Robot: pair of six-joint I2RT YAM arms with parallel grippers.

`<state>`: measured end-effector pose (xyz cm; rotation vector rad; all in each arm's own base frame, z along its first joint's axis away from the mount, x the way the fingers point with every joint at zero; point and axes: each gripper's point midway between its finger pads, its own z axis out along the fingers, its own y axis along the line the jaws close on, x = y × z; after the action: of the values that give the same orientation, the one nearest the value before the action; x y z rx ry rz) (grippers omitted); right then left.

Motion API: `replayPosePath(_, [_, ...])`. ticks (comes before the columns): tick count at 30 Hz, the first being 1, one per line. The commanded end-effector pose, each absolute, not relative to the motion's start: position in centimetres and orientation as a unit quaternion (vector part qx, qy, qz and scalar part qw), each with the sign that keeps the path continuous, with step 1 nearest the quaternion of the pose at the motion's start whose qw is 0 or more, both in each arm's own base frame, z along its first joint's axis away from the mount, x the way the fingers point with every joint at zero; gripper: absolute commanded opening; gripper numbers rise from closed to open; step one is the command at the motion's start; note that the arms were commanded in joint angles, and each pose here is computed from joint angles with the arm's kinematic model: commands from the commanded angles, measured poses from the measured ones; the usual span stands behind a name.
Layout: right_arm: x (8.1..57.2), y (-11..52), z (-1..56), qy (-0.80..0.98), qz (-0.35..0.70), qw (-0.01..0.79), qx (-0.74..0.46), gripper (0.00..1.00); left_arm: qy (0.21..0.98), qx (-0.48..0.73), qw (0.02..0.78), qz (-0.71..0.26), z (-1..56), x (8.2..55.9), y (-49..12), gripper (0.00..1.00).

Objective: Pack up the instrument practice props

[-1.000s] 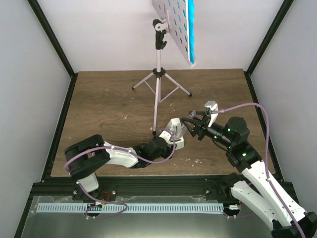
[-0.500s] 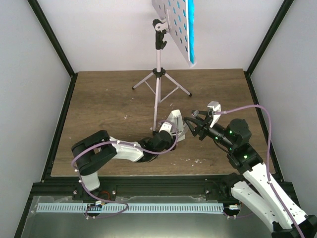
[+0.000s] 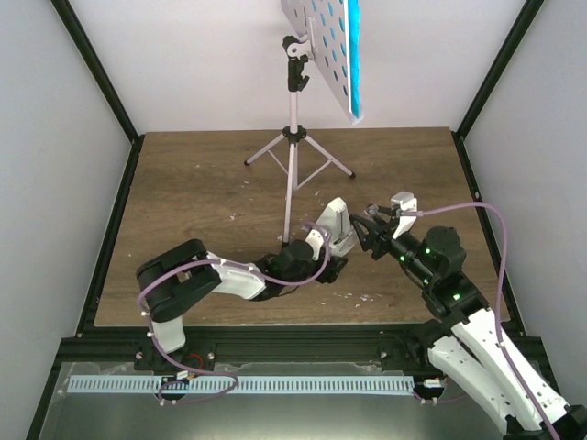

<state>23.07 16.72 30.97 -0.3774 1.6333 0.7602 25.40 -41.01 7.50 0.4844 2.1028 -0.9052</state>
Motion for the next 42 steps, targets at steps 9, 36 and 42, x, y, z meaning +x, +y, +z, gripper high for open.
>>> replayPosePath(9, [24.3,15.0,30.9,0.692,0.251,0.658,-0.161,0.56,0.8,0.163,0.411,-0.406,20.7,23.4,-31.7,0.89])
replayPosePath(36, [26.8,18.2,22.8,0.638,0.22,0.693,-0.253,0.58,0.8,0.058,0.581,-0.139,29.6,30.3,-7.3,0.92])
replayPosePath(42, [27.4,18.7,21.7,0.645,0.229,0.684,-0.251,0.58,0.809,0.06,0.571,-0.121,28.8,30.3,-6.9,0.91])
